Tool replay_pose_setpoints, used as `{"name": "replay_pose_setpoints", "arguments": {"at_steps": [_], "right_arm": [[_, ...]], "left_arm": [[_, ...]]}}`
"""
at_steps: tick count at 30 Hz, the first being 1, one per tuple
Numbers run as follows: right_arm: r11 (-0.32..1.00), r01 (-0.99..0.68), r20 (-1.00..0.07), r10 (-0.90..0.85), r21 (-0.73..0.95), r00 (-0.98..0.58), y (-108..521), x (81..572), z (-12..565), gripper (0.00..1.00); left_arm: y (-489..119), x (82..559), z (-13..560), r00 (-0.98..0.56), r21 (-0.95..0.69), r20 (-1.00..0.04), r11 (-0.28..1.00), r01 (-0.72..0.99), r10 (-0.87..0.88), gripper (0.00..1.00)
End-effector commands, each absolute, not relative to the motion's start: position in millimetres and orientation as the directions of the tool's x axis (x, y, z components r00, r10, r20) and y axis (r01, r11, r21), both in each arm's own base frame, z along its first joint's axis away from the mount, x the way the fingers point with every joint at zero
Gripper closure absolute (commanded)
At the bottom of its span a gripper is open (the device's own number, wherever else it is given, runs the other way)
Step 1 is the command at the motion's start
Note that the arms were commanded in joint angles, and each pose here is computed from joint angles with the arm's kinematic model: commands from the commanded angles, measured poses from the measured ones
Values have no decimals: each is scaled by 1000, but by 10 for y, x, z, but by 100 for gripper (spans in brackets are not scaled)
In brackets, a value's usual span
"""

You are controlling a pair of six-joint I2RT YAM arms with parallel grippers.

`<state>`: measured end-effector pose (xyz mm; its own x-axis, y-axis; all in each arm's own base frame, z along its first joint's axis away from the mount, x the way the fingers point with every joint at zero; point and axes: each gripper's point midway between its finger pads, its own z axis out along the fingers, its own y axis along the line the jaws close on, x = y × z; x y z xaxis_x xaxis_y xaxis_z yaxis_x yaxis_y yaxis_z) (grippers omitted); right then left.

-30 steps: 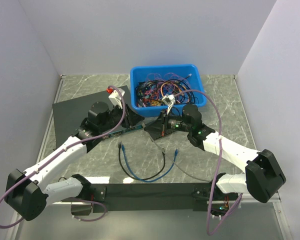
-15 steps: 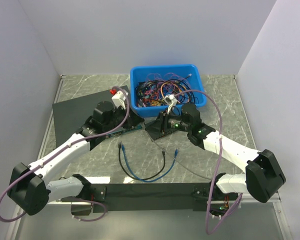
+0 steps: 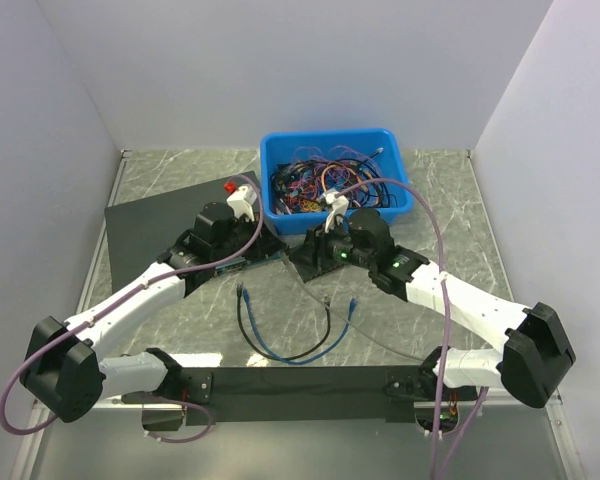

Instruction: Insert the plug into the switch port

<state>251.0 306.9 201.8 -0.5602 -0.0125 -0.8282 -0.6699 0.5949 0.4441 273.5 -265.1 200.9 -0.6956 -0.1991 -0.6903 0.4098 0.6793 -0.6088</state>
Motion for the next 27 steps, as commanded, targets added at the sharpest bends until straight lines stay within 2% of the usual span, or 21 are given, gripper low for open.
{"name": "replay_pose_setpoints", "arguments": {"at_steps": [1,27], "right_arm": [[612,-700,-878,-20,367,-478,3129,2559,2265,44],[592,-710,-856,-64,381,-513,3374,2513,2094,54]], "left_arm": [[-2689,2803,2215,-662,-605,-716,668,433,-220,100],[-2663,2759,2153,-670,-606,-711,671,428,-214,99]]}}
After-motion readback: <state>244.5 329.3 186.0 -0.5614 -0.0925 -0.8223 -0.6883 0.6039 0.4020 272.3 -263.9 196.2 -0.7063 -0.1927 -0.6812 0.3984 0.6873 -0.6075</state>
